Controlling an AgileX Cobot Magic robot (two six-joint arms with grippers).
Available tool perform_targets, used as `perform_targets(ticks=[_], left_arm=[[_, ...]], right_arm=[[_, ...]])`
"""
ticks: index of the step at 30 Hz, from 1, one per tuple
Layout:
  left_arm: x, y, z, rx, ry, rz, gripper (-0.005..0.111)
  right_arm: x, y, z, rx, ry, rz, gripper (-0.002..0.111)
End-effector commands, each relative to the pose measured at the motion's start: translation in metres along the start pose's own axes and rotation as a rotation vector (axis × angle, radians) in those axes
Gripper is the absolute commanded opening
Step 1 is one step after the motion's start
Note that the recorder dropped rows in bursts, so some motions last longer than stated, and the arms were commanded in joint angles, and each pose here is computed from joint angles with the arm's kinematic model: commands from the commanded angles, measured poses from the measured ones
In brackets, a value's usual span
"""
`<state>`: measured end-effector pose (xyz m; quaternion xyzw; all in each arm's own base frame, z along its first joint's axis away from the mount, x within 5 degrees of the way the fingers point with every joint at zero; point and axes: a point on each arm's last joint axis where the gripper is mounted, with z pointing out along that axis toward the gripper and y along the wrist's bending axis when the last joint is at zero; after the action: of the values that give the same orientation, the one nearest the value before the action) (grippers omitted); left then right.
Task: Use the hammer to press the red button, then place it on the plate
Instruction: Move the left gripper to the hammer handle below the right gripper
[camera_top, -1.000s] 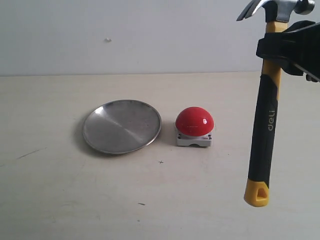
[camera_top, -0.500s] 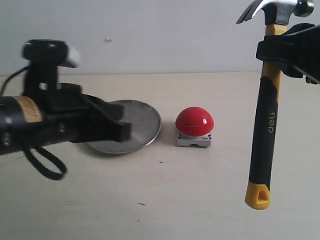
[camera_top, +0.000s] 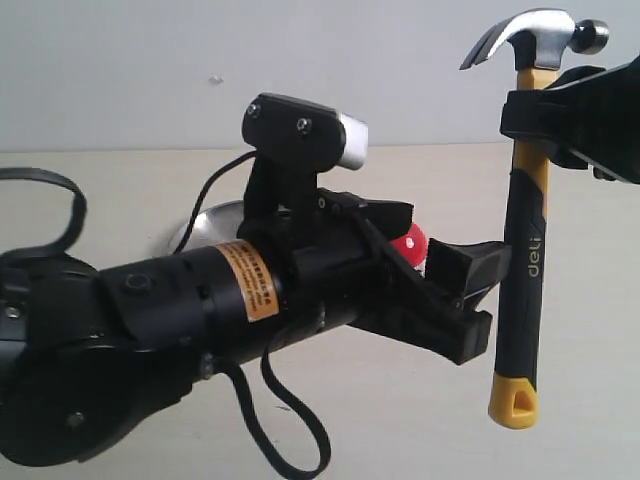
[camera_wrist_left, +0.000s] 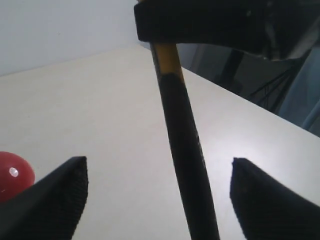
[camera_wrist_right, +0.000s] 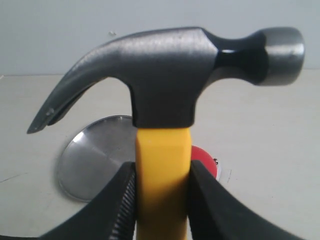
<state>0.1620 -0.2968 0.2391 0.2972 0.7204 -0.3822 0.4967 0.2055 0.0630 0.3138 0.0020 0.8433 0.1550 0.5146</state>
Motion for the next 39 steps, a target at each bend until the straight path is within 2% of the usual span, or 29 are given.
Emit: perform_targets(ticks=[1,7,12,24,28,31,36,39], left_arm=[[0.008,-0.002,0.012,0.043,-0.05,-0.041,0.076],[0.019,-0.007,0.027,0.126,-0.056,-0.061,0.076],[0.014,-0.016,0.042,0.195,-0.047,-0.092,0.076],[0.025,-0.013,0.078,0.168,0.02,-0.105,0.073],[0.026,-0.013,0.078,0.164,0.026,-0.104,0.057],[0.026,-0.013,0.078,0.161,0.031,-0.104,0.041],[0.027,-0.013,0.078,0.158,0.036,-0.097,0.002],[0.027,-0.013,0.078,0.158,0.036,-0.092,0.0]], right_arm=[[-0.009,0.003,-0.003,-0.027,-0.075,-0.005,0.0],[-0.009,0.003,-0.003,-0.027,-0.077,-0.005,0.0],[-0.009,0.003,-0.003,-0.026,-0.074,-0.005,0.0],[-0.008,0.003,-0.003,-0.021,-0.06,-0.005,0.0],[-0.008,0.003,-0.003,-0.021,-0.06,-0.005,0.0],[-0.007,0.003,-0.003,-0.02,-0.057,-0.005,0.0],[-0.007,0.003,-0.003,-0.019,-0.054,-0.005,0.0],[-0.007,0.002,-0.003,-0.017,-0.049,-0.005,0.0]])
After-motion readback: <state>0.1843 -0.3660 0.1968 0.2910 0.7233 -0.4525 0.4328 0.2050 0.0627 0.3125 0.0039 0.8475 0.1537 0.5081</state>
